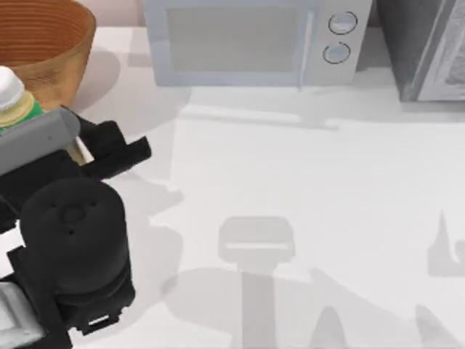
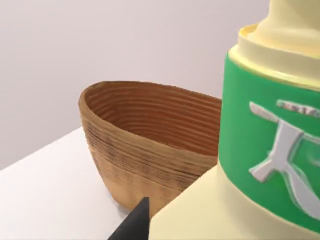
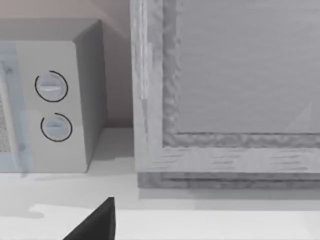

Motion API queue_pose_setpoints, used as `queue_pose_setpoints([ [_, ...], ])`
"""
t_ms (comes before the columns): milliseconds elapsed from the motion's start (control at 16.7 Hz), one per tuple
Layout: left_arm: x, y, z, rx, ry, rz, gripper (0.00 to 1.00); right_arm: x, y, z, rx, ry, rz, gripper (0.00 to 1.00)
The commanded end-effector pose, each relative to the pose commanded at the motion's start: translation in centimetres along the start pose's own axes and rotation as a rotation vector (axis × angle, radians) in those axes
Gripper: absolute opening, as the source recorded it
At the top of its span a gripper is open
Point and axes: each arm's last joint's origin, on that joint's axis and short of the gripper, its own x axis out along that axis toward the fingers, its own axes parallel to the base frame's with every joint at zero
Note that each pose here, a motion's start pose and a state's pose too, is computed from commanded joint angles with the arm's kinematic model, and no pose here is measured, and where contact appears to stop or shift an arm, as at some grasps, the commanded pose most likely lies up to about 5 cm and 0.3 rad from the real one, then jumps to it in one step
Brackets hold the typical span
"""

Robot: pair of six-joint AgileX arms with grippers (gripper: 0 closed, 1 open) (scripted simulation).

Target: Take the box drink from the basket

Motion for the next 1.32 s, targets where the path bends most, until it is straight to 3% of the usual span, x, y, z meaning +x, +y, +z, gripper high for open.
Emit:
queue_pose_setpoints([
  [360,-2.9,-2.9,-3.7,0.117,-0.049,0.120,0.00,0.0,0.0,0.0,0.000,0.000,0.000,1.00],
  [600,-3.0,-3.0,-3.9,0.122,-0.052,0.124,0.00,0.0,0.0,0.0,0.000,0.000,0.000,1.00],
  [660,-2.8,-3.6,-4.5,0.178,-0.032,0.070,0.00,0.0,0.0,0.0,0.000,0.000,0.000,1.00],
  [1320,-0.8,-3.9,-6.8,0.114,-0.027,0.101,0.00,0.0,0.0,0.0,0.000,0.000,0.000,1.00],
])
